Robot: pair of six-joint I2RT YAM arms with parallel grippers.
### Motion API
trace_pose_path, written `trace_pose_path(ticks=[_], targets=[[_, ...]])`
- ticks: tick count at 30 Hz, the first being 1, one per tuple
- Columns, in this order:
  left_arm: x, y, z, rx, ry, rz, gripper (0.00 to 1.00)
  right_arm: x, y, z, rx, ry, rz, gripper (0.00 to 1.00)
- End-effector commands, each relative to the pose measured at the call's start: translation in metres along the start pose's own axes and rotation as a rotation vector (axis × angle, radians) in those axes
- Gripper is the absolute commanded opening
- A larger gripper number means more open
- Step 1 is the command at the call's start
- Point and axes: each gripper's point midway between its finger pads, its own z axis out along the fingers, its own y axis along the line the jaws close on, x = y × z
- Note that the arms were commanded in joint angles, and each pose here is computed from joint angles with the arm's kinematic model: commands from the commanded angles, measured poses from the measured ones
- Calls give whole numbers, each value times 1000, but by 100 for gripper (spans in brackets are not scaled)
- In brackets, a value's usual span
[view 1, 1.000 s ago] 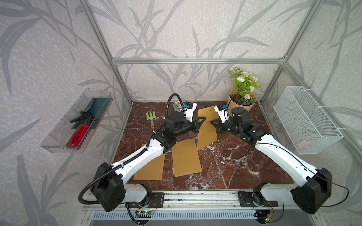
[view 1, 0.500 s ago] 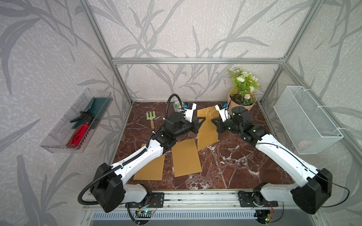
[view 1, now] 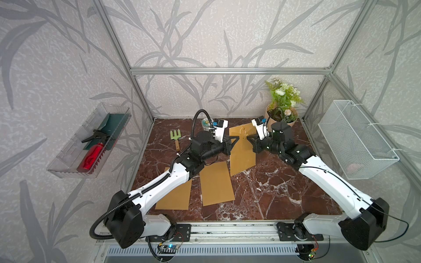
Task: Open the file bag
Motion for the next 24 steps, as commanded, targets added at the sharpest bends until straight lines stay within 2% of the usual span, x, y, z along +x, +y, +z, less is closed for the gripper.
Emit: trace_pose_path(ticks=[1,24], targets=[[-9,-18,-6,66,-29,15,0,-23,9,-16,-19,-63,-16,0],[-1,-10,2,43,-6,8,0,-32,22,-27,-80,-86,-6,0]])
